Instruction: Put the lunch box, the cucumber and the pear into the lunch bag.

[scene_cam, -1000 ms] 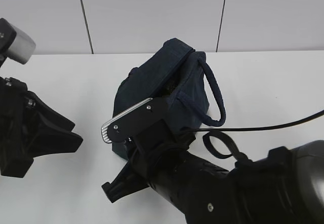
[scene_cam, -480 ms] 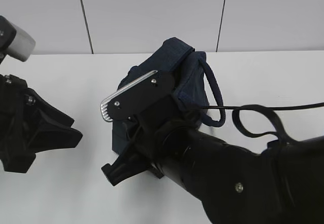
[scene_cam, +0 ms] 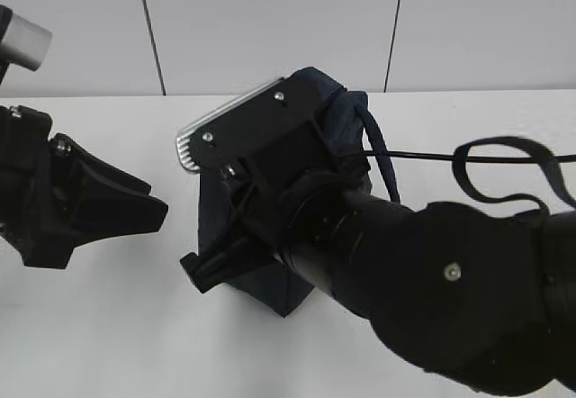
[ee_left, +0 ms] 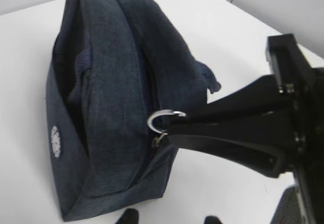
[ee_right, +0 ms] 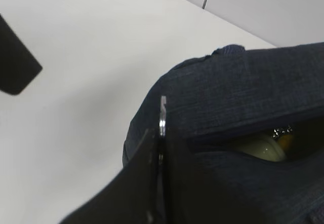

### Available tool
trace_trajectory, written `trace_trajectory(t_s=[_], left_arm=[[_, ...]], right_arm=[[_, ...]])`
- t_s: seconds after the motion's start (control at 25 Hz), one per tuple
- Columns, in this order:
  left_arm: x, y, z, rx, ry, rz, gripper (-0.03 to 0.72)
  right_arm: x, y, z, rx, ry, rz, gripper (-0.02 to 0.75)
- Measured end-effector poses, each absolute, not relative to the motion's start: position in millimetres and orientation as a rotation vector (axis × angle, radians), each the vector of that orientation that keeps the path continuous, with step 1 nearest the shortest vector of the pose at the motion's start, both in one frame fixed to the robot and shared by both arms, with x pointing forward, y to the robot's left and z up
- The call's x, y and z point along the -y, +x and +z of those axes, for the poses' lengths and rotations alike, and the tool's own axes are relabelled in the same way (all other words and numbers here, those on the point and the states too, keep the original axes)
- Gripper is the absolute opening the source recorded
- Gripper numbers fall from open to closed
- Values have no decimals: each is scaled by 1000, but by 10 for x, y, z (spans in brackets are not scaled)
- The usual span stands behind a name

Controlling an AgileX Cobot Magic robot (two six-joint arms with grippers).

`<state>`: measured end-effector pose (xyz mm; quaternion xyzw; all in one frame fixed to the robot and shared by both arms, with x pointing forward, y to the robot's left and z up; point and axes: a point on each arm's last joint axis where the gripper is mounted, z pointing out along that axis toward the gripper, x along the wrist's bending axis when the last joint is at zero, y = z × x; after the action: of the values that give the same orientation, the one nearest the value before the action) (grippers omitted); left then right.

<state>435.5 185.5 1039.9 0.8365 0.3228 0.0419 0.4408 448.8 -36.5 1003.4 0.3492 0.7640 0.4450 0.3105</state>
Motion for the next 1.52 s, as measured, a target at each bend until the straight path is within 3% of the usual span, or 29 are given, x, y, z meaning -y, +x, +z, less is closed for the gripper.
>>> trace_trajectory(t_s=[0.24, 0.4, 1.08, 1.52], left_arm=[[-1981, 4519, 10285, -747, 2012, -10, 242], [-2062, 4683, 10150, -709, 1993, 17, 242], [-2032, 4996, 9705, -558, 2021, 108, 242], [-1879, 5026, 9510, -578, 2009, 19, 242]], right_arm=[[309, 4532, 10158, -1996, 929, 1191, 0], [311, 4536, 10160, -2006, 936, 1168, 0], [322, 4503, 10203, -2035, 953, 1182, 0], [319, 4500, 10201, -2041, 953, 1183, 0]])
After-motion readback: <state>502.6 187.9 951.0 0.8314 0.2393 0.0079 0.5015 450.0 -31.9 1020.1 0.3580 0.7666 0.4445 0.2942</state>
